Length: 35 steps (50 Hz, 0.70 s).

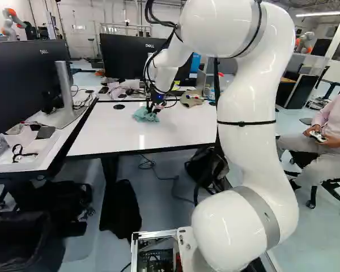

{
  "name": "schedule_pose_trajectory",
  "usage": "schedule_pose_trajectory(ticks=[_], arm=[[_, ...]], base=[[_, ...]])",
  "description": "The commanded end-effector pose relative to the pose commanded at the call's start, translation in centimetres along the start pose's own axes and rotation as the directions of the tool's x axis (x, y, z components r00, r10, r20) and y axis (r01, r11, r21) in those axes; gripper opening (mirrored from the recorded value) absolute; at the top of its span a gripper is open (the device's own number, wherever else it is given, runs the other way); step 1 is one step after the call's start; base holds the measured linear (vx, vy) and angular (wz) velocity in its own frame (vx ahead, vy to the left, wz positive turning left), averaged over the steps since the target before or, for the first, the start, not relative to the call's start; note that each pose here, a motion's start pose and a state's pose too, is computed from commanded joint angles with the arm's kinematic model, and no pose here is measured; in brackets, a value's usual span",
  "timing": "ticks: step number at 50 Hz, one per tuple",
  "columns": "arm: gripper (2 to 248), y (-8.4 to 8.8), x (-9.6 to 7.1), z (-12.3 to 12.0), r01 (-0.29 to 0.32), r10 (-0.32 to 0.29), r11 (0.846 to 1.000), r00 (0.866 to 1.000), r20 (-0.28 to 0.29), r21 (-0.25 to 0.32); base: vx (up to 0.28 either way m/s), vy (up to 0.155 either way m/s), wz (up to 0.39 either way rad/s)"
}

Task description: Clean the table with the green towel

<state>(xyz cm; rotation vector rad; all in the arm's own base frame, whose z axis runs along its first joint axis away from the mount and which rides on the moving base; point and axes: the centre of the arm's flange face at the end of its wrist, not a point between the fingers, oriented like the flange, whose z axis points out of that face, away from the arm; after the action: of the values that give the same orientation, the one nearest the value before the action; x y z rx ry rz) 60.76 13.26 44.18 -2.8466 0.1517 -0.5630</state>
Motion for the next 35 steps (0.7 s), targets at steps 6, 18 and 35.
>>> schedule_pose_trajectory(ticks=[6,18,35], arm=[[41,0.9,0.7,0.1,-0.015,0.015,1.0,1.0,-0.008,-0.005],[41,1.8,2.6,0.7,-0.031,0.031,0.999,0.999,-0.025,-0.008],[41,1.6,5.2,2.1,-0.033,0.032,0.999,0.998,-0.051,-0.002]], base=[[0.0,0.0,0.0],[0.0,0.0,0.0],[0.0,0.0,0.0]])
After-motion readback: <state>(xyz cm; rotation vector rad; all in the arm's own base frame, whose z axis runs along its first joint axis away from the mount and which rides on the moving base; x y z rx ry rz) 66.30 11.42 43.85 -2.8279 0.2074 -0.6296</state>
